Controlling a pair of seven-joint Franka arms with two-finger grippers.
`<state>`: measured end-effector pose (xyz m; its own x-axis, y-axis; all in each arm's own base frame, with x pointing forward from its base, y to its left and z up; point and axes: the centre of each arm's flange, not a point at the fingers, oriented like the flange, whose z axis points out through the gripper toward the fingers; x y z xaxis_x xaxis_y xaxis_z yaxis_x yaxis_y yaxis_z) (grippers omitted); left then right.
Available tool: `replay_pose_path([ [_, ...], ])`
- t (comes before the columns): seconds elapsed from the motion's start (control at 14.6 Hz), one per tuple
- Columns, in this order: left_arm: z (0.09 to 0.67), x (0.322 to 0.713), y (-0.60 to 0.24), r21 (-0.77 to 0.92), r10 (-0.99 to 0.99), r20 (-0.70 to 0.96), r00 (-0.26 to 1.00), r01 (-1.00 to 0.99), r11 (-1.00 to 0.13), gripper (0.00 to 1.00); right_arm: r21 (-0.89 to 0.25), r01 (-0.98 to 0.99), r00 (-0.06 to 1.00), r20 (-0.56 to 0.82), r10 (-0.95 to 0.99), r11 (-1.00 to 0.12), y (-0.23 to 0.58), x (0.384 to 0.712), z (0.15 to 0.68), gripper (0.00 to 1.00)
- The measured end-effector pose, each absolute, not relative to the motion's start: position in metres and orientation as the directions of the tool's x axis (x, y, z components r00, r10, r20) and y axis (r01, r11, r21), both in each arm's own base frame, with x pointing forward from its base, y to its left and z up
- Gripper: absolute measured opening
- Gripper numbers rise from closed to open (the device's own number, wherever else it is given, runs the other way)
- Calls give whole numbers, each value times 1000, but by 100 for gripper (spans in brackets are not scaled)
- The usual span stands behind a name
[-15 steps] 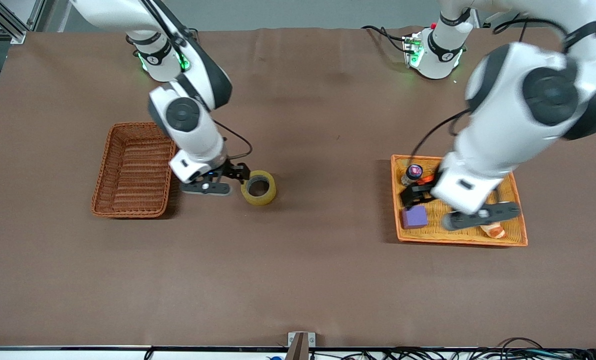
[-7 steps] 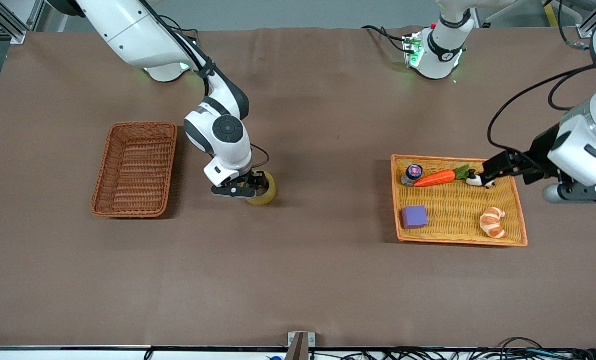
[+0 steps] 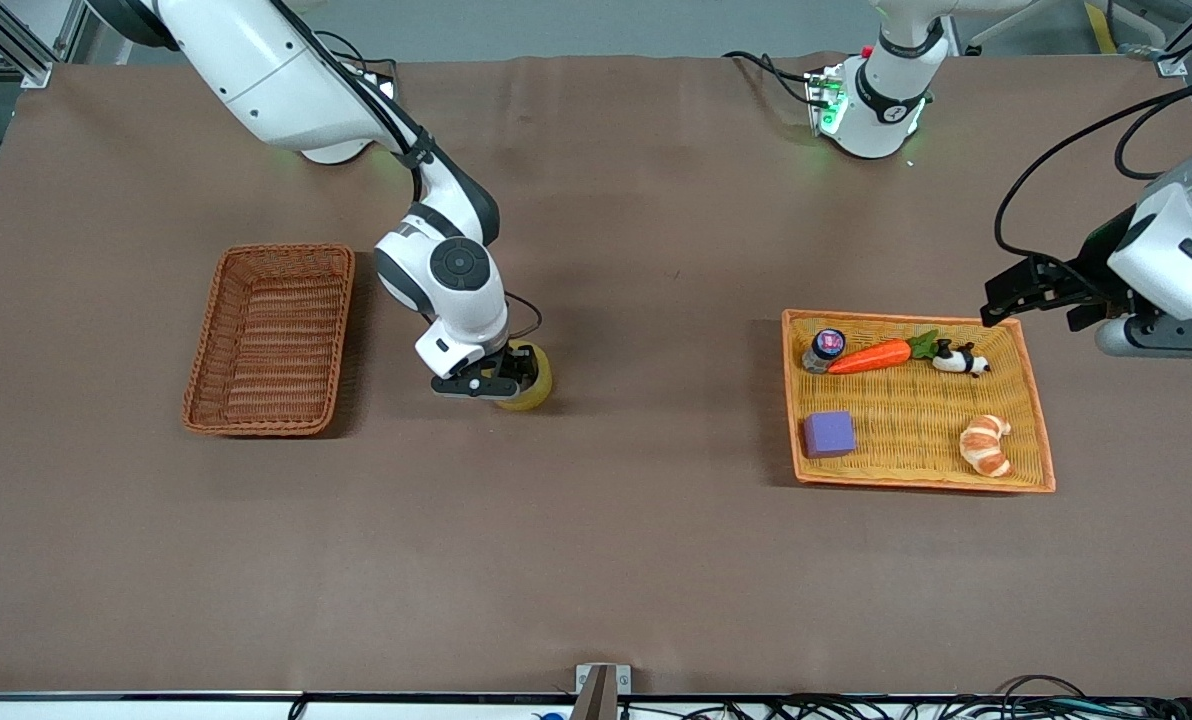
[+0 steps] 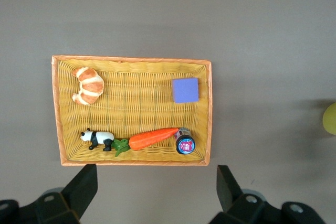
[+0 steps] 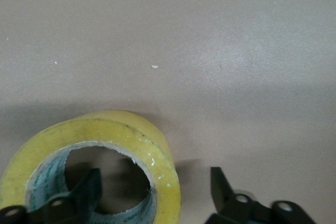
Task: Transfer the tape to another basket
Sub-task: 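Grasp the tape roll with the right gripper while the left gripper withdraws, then carry the tape roll with the right gripper over the brown basket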
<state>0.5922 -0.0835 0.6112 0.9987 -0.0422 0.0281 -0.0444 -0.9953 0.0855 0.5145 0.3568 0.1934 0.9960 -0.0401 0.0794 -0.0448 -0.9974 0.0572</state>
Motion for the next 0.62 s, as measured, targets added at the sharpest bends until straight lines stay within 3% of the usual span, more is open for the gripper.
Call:
replay_pose_path([
  [0.14,606,578,-85,81,-48,49,998,-52,-995,100,57,-48,996,79,-44,-997,355,516,192,67],
  [0.27,598,565,-87,72,-52,55,997,-56,-996,100,57,-49,996,79,-45,-997,354,516,192,63],
  [0.48,588,557,-79,63,-41,45,998,-44,-997,100,58,-55,996,80,-51,-997,351,518,191,29],
  [0.55,585,556,-76,62,-36,41,999,-38,-997,100,57,-59,995,81,-54,-997,350,519,192,22],
  [0.62,583,556,-74,60,-33,37,999,-36,-998,100,56,-62,995,81,-57,-997,349,520,192,22],
])
